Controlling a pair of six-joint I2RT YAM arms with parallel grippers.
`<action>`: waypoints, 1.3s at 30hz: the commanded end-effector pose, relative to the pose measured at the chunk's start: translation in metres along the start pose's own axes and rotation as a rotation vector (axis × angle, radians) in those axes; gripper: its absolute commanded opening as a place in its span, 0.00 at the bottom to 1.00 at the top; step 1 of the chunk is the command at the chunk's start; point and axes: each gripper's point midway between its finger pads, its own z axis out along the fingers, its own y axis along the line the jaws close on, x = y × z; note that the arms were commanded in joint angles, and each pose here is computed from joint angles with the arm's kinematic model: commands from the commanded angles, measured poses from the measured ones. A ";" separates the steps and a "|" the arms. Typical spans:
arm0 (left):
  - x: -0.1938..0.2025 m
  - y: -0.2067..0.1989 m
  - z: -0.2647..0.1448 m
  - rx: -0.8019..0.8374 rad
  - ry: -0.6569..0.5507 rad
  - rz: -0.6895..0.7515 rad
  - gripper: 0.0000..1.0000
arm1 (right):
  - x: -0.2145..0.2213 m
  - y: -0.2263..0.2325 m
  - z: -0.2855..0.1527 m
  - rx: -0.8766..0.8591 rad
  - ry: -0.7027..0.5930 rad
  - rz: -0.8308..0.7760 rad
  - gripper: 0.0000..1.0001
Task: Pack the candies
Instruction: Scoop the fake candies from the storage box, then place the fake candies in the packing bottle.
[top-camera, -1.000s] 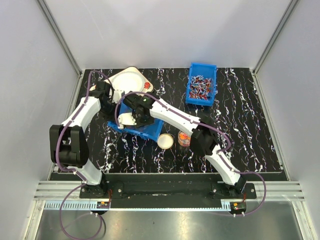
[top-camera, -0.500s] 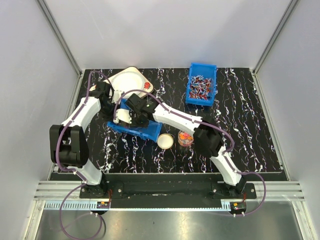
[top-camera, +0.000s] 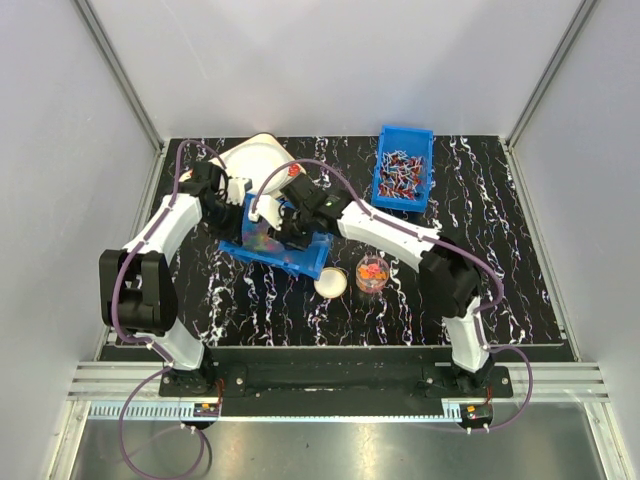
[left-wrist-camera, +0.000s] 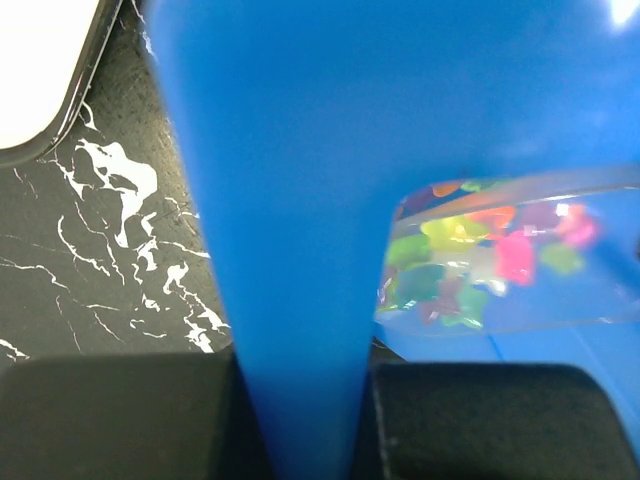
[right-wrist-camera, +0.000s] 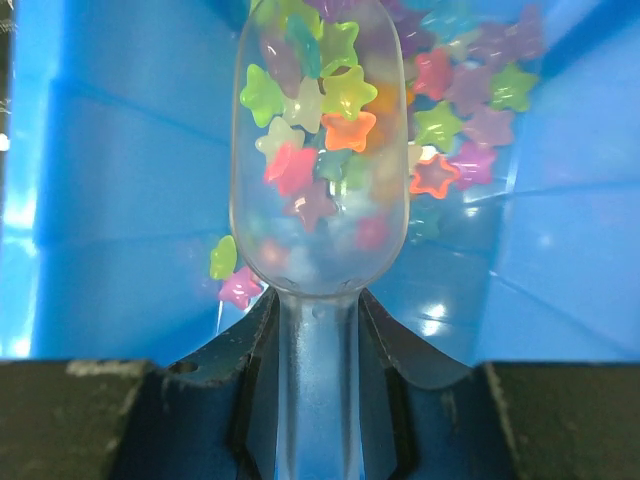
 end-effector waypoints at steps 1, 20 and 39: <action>-0.026 -0.013 -0.011 0.068 -0.110 0.009 0.00 | -0.052 -0.006 -0.046 0.024 -0.189 -0.012 0.00; -0.025 -0.003 -0.004 0.055 -0.098 -0.033 0.00 | -0.031 -0.007 -0.086 0.088 -0.226 -0.012 0.00; -0.025 -0.001 -0.008 0.078 -0.112 -0.052 0.00 | -0.023 -0.010 -0.121 0.013 -0.416 0.111 0.00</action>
